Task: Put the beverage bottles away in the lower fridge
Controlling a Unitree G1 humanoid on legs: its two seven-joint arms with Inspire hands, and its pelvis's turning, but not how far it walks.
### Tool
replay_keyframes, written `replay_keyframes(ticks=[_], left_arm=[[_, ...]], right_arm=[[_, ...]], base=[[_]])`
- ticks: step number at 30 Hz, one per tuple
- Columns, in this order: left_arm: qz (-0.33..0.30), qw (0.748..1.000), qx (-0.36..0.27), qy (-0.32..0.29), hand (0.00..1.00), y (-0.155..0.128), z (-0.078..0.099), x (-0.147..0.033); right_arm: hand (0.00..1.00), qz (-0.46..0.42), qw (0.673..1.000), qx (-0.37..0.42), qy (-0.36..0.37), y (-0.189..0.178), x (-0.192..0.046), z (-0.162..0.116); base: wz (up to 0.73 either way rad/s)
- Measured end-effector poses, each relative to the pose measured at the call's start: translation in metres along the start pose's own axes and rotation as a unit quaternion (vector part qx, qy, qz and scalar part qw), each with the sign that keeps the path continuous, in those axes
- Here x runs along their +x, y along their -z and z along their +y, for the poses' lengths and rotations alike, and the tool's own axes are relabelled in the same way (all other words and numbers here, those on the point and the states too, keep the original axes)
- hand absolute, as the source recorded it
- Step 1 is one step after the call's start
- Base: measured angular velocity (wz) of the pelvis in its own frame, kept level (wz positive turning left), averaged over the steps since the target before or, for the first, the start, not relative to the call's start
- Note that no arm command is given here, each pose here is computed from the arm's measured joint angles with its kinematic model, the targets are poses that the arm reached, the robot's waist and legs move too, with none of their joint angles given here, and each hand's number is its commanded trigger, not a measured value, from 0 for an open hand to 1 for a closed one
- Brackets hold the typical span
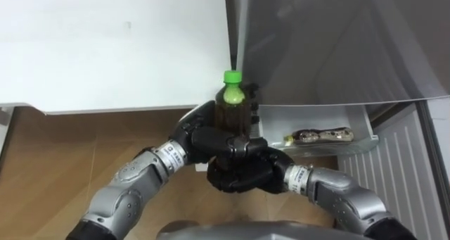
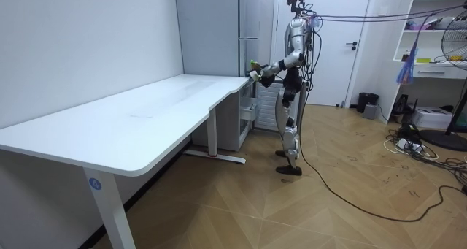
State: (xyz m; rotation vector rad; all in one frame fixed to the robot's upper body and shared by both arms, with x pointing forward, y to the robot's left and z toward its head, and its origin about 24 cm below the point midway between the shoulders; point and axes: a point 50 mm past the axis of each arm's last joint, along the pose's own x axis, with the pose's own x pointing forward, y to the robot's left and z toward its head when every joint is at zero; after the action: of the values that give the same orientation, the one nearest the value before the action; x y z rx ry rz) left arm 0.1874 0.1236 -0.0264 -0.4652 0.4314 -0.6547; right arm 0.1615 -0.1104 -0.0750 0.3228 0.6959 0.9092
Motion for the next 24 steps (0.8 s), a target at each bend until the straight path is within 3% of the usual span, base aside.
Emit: replay_keyframes(ticks=[10,19,22,24], left_arm=[[-0.015,0.999,0.037,-0.001,0.00,-0.012,-0.006,-0.005],[-0.040,0.996,0.069,-0.028,0.00,-0.031,0.000,-0.010],[-0.094,0.992,0.073,-0.045,0.00,-0.052,-0.001,-0.013],[-0.168,0.980,0.075,-0.074,0.00,-0.075,0.000,-0.019]], right_arm=[[1.00,0.015,1.000,-0.006,0.016,0.006,-0.011,-0.008],[1.00,0.011,0.998,0.006,0.054,0.009,-0.025,-0.020],[1.00,0.011,0.998,0.016,0.065,0.013,-0.030,-0.022],[1.00,0.012,0.997,0.018,0.073,0.016,-0.032,-0.023]], base=[[0.00],[-0.01],[-0.01],[-0.05]])
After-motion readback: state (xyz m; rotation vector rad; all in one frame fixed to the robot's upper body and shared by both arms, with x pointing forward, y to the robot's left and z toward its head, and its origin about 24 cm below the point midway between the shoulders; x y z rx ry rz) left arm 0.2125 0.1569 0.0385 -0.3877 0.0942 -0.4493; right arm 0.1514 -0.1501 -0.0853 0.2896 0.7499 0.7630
